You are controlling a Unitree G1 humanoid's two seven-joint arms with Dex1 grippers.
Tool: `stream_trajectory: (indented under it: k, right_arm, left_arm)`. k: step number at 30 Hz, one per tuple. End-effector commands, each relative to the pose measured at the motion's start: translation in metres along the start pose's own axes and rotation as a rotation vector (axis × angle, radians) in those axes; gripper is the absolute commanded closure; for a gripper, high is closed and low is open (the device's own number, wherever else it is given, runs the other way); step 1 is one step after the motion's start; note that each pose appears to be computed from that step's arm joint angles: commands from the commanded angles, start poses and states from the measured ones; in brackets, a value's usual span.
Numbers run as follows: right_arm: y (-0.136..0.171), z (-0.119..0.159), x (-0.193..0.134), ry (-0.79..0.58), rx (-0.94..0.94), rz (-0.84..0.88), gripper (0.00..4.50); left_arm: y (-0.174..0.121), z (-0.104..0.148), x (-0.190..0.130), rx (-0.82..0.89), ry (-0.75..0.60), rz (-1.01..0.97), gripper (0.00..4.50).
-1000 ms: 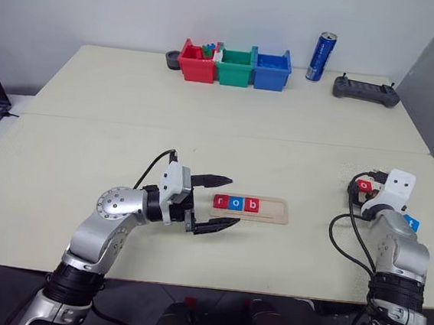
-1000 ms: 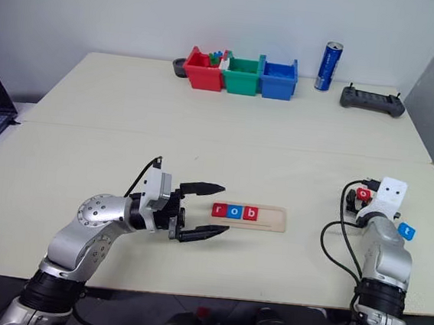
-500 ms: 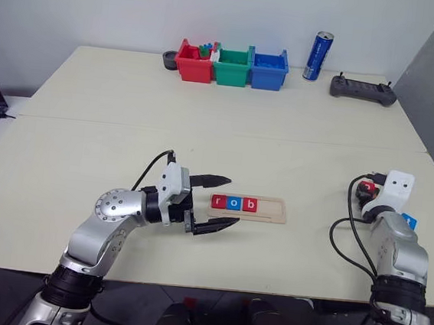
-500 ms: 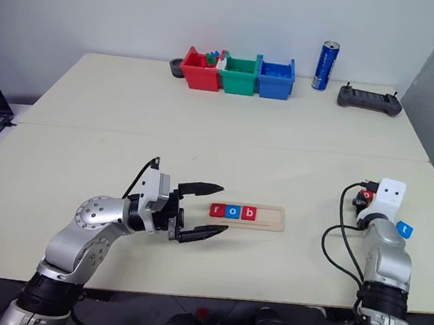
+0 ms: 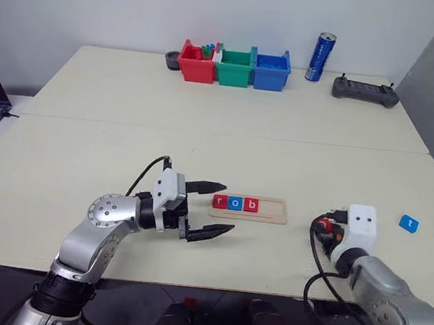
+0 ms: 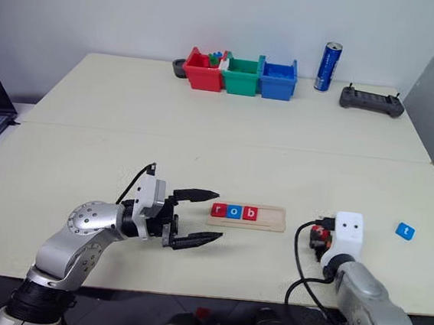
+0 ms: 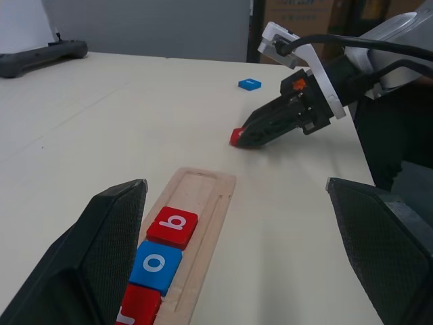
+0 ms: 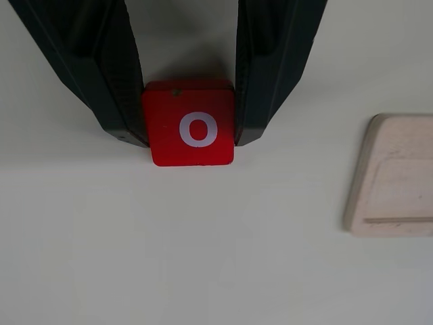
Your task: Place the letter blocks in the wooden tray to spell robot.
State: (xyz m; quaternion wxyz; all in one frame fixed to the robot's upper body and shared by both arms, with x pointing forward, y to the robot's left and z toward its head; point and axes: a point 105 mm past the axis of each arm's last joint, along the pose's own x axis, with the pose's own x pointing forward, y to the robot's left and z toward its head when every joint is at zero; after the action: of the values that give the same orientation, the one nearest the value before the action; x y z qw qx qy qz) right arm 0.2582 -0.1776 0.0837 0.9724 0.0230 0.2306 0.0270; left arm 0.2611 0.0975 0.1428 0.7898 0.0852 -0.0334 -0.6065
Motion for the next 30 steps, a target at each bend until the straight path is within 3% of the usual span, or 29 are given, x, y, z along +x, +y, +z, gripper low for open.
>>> stream_trajectory:
  k: [1,5,9,14,18,21,25,30]
  right_arm:
    - [0.010,-0.006,0.004,0.026,0.038,0.022,2.69]
    - [0.024,-0.007,0.008,0.038,0.073,0.085,1.32]
    - [0.002,-0.001,0.002,0.023,0.036,0.079,0.03]
    - [-0.019,0.035,-0.011,-0.062,-0.040,0.121,0.03]
    - [-0.006,0.058,-0.027,-0.102,-0.211,0.352,0.03]
    - [0.003,0.057,-0.039,-0.100,-0.442,0.553,0.03]
    - [-0.015,0.046,-0.034,-0.071,-0.715,0.743,0.03]
    - [-0.034,0.045,-0.007,-0.048,-0.788,0.822,0.03]
  left_arm:
    - [-0.001,0.009,-0.001,0.032,-0.020,-0.010,0.00]
    - [0.000,0.010,-0.001,0.036,-0.018,-0.014,0.00]
    - [0.000,0.009,-0.001,0.037,-0.017,-0.014,0.00]
    - [0.002,0.009,-0.002,0.037,-0.020,-0.001,0.00]
    - [0.000,0.008,-0.003,0.034,-0.018,-0.003,0.00]
    - [0.000,0.007,-0.002,0.033,-0.016,-0.007,0.00]
    - [-0.002,0.009,0.001,0.036,-0.025,-0.035,0.00]
    - [-0.009,0.010,0.004,0.060,-0.021,-0.100,0.00]
